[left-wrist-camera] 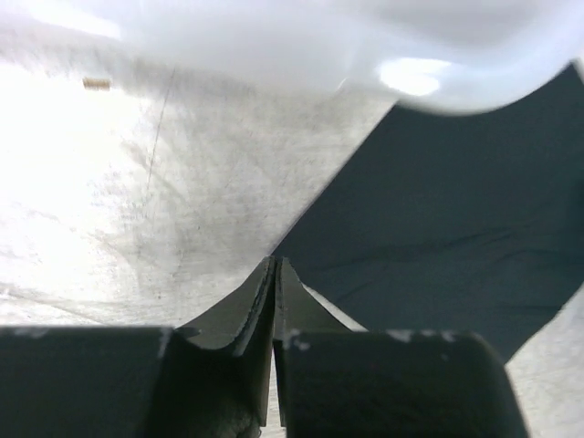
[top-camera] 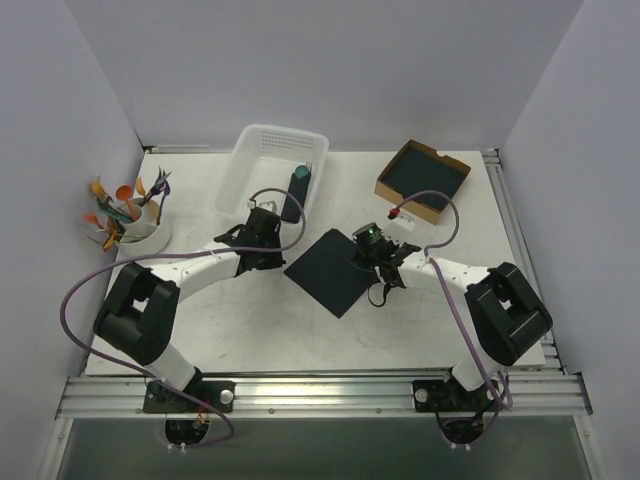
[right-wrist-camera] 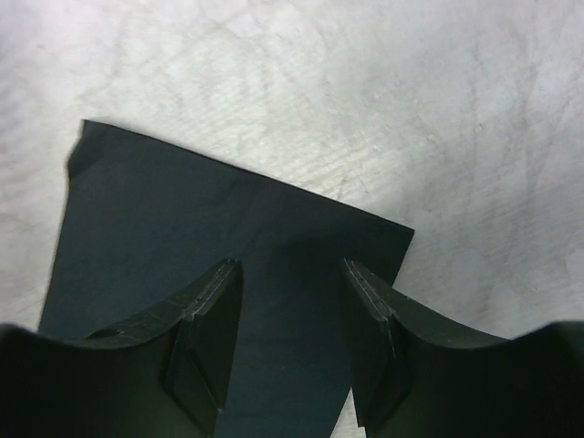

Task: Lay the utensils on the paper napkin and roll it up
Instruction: Adjust the napkin at the center of the board, then pick up the utensils from the container.

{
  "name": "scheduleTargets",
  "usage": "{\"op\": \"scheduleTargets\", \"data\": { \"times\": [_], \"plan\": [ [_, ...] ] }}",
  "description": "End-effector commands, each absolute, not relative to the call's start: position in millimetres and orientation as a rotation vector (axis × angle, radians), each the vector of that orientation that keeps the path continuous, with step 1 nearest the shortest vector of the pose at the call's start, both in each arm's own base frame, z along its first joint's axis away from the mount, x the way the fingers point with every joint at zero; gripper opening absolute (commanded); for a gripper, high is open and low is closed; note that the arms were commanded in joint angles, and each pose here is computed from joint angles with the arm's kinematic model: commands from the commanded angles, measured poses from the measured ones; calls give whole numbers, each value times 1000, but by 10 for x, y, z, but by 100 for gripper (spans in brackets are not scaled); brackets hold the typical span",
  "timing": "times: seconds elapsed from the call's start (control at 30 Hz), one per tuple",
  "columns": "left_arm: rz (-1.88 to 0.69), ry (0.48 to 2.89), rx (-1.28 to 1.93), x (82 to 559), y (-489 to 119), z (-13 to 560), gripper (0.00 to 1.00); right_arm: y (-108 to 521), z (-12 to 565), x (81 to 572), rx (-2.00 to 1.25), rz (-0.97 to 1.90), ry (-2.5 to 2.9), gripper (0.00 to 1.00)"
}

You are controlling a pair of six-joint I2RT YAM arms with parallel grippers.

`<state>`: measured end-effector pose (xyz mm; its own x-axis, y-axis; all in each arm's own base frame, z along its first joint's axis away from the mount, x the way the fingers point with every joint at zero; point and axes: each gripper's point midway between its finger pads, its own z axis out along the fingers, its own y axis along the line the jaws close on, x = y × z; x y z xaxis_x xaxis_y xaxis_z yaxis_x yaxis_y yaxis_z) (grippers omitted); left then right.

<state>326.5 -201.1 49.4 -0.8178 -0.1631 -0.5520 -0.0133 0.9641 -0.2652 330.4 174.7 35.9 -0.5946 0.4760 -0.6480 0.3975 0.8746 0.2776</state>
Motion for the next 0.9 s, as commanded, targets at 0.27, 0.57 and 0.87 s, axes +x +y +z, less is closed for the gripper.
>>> {"op": "scheduleTargets", "data": {
  "times": [0.27,0.57,0.87],
  "plan": [
    [-421,2452,-102,3929,-2310,871,11,1916,1107,3669,462,210,2172,54],
    [-377,2422,-181,4570,-2138,835,8,1984,1332,3775,410,254,2132,54],
    [-369,2420,-126,4304,-1980,1258,33,2036,1429,3772,332,303,2108,55]
  ]
}}
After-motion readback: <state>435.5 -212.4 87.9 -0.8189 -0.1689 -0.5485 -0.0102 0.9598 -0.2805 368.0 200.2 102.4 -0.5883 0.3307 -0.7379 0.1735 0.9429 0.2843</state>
